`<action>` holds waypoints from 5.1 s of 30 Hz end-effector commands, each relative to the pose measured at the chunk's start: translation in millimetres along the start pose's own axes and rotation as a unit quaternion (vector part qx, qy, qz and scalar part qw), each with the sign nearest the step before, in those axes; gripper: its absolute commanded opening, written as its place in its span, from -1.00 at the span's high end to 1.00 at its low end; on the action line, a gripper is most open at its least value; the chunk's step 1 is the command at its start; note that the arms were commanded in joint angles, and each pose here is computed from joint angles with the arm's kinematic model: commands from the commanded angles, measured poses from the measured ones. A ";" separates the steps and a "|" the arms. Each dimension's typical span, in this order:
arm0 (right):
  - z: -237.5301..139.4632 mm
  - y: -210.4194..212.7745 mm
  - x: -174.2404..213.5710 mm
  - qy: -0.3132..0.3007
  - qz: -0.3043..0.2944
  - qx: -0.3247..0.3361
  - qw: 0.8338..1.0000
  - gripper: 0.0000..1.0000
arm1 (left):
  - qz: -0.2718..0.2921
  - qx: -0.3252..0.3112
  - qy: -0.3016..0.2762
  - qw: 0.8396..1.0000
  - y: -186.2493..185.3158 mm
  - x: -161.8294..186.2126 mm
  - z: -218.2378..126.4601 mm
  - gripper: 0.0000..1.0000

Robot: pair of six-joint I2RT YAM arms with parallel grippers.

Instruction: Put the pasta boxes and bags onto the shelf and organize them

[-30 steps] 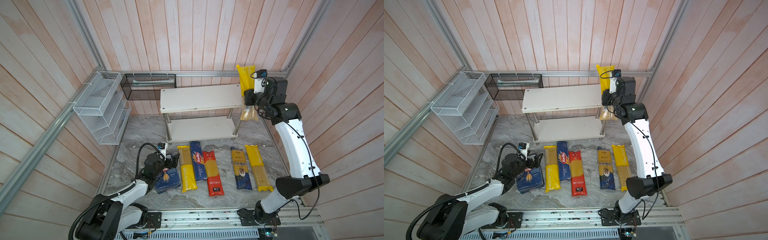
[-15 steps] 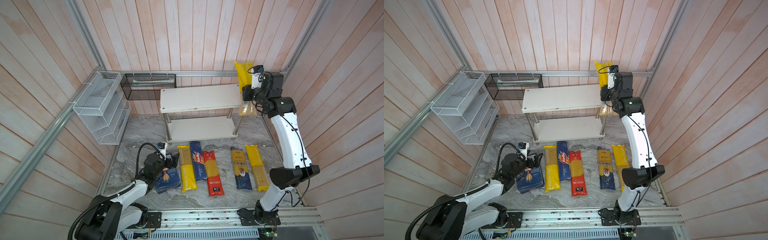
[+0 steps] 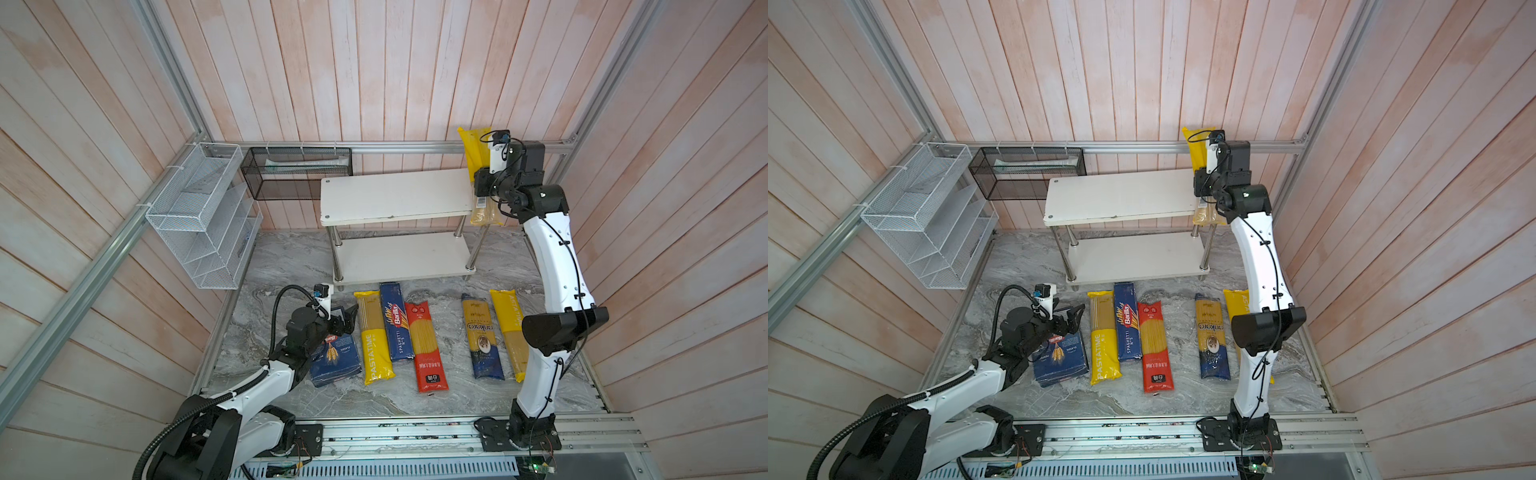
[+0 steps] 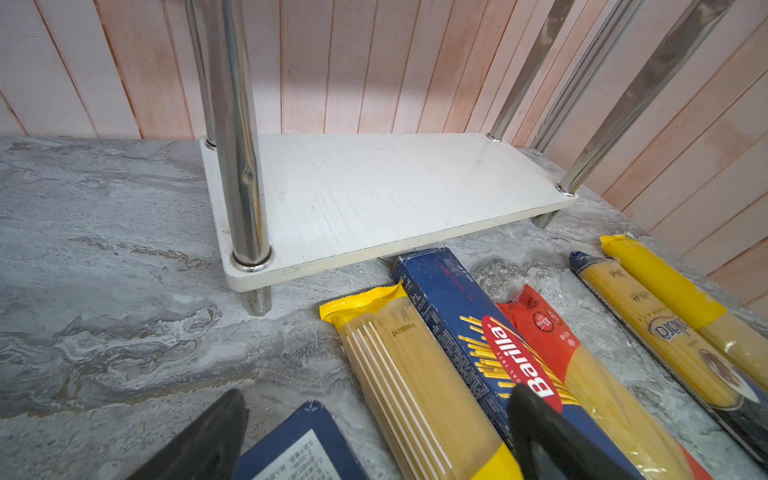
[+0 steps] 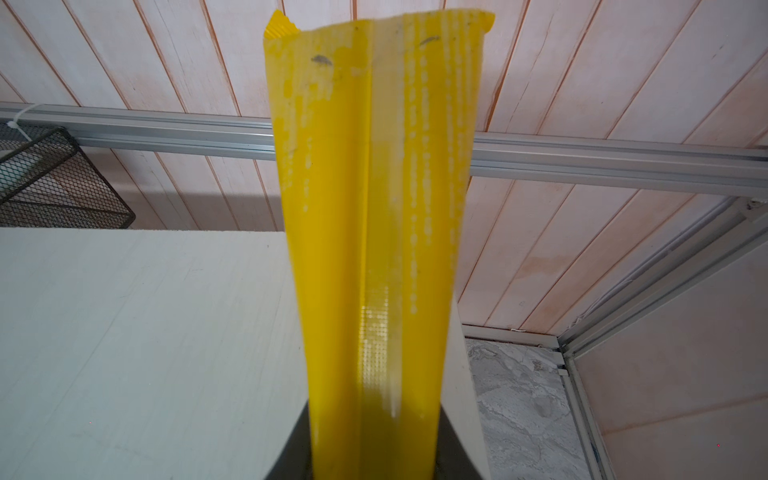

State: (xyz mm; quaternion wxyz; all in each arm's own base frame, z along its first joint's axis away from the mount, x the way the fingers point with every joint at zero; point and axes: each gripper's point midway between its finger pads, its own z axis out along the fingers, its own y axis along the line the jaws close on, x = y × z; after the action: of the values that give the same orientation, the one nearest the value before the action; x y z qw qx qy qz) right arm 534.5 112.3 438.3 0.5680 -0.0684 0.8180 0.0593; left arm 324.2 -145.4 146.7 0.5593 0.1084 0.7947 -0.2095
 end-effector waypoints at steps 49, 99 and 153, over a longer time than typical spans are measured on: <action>-76.5 9.6 -49.1 -0.088 0.006 -0.008 0.996 -0.11 | 0.002 -0.003 -0.012 1.000 0.1 -5.0 -2.2 -0.99; -167.5 134.9 389.5 0.230 0.048 -0.114 0.965 -0.49 | 0.003 0.013 -0.018 1.000 -6.3 -7.5 -6.9 -0.99; -98.7 137.7 390.1 0.216 0.065 -0.049 0.973 -0.78 | 0.029 0.068 0.030 0.997 -40.3 8.1 11.9 -0.99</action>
State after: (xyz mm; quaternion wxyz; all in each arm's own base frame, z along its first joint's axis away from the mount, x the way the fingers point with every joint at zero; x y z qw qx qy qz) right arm 267.6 208.5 73.8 0.3217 -0.0834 0.9382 0.0970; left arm 312.0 -179.5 142.3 0.5339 0.1600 0.7941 -0.2425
